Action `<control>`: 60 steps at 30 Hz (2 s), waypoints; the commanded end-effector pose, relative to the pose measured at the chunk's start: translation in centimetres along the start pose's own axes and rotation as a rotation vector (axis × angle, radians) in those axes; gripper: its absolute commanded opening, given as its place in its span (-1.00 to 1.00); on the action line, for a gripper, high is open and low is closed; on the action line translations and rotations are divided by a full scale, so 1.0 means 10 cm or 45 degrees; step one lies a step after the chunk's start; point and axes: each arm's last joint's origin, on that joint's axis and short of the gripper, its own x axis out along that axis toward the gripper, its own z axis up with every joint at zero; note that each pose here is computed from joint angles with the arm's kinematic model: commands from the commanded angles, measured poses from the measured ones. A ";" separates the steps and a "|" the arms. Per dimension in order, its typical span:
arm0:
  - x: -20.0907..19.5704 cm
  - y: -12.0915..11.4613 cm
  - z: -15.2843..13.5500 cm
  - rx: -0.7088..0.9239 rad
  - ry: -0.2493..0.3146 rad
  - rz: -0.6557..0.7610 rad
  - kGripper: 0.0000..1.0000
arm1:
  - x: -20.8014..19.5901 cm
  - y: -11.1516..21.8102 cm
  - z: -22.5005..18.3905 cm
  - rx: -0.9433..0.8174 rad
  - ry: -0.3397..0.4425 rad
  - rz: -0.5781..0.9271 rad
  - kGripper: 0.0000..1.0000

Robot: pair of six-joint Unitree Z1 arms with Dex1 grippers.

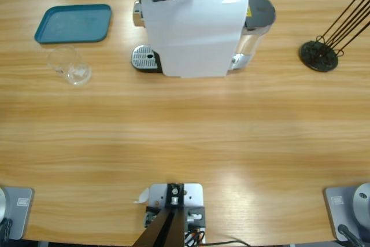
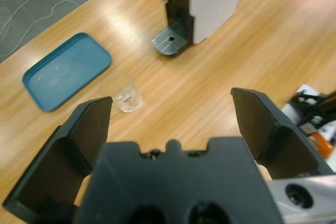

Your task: Pour coffee

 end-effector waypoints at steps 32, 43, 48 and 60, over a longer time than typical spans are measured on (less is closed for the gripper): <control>1.83 0.22 -0.78 -0.323 0.131 0.578 1.00 | -1.95 -1.38 -0.98 -0.200 0.154 -0.129 1.00; 2.04 0.38 -0.79 -0.328 0.141 0.518 1.00 | -1.69 -1.28 -0.94 -0.204 0.170 -0.126 1.00; 2.14 0.42 -0.79 -0.350 0.129 0.502 1.00 | -1.58 -1.25 -0.95 -0.203 0.173 -0.119 1.00; 2.21 0.39 -0.96 -0.356 0.158 0.486 1.00 | -1.46 -1.22 -0.98 -0.200 0.170 -0.105 1.00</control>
